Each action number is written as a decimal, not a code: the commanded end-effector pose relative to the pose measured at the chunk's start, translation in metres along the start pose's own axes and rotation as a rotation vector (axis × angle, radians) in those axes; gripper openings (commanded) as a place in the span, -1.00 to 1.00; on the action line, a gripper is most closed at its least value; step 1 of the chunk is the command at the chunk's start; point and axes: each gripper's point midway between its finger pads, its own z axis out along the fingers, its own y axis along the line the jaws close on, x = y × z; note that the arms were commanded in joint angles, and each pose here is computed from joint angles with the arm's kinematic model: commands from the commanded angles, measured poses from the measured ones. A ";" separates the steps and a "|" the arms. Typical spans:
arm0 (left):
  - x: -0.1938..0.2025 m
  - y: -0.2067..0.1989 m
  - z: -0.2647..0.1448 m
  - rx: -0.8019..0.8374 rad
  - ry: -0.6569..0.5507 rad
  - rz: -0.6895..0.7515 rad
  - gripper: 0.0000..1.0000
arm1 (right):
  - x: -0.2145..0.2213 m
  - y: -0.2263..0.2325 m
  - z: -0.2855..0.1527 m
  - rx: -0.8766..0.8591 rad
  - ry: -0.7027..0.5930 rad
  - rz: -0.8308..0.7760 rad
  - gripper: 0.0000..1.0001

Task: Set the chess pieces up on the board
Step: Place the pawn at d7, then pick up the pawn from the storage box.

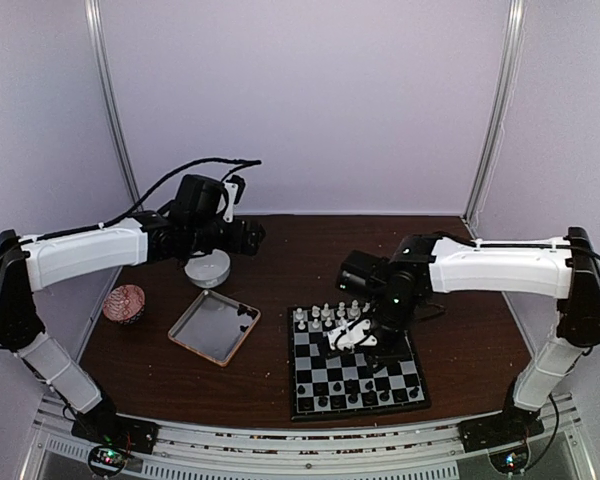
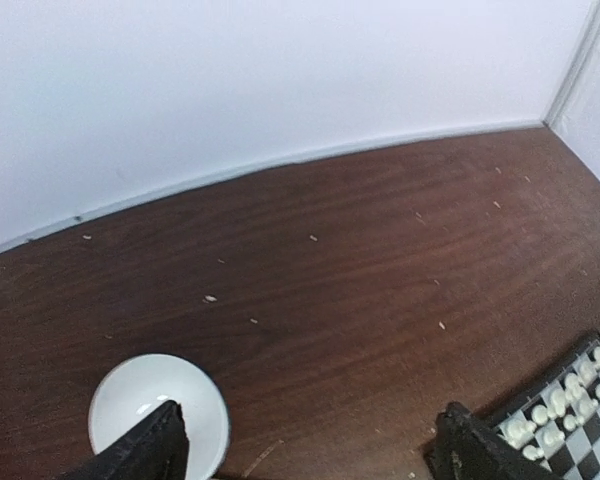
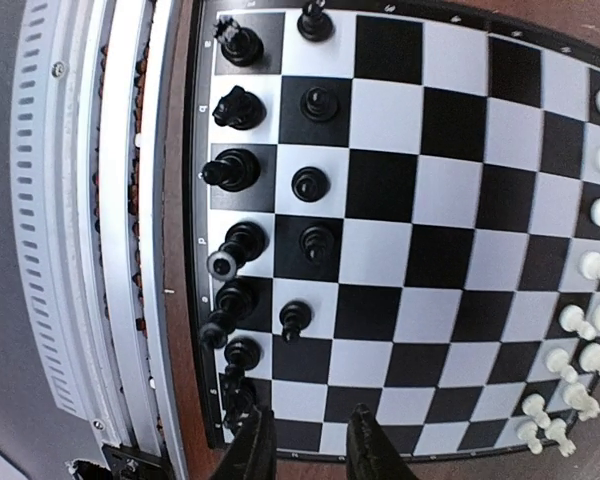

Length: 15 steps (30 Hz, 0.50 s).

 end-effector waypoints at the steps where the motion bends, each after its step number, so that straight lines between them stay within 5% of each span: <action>1: -0.049 0.039 -0.030 -0.185 -0.131 0.020 0.51 | 0.005 -0.012 -0.049 0.083 -0.073 0.026 -0.47; 4: -0.036 0.026 -0.030 -0.109 -0.035 0.109 0.23 | 0.013 -0.034 -0.078 0.171 -0.146 0.109 -0.45; 8: 0.022 0.030 -0.024 -0.103 0.189 0.097 0.24 | 0.043 -0.081 -0.112 0.364 -0.240 0.304 -0.39; 9: 0.038 0.026 -0.023 -0.071 0.234 0.095 0.44 | 0.054 -0.096 -0.118 0.422 -0.264 0.378 -0.25; 11: 0.070 0.023 -0.021 -0.038 0.301 0.075 0.57 | 0.079 -0.134 -0.131 0.561 -0.348 0.569 0.71; 12: 0.082 0.024 -0.019 -0.036 0.319 0.064 0.52 | 0.094 -0.145 -0.130 0.574 -0.379 0.646 0.97; 15: 0.113 0.021 -0.015 -0.005 0.368 0.038 0.44 | 0.115 -0.151 -0.107 0.410 -0.413 0.751 0.99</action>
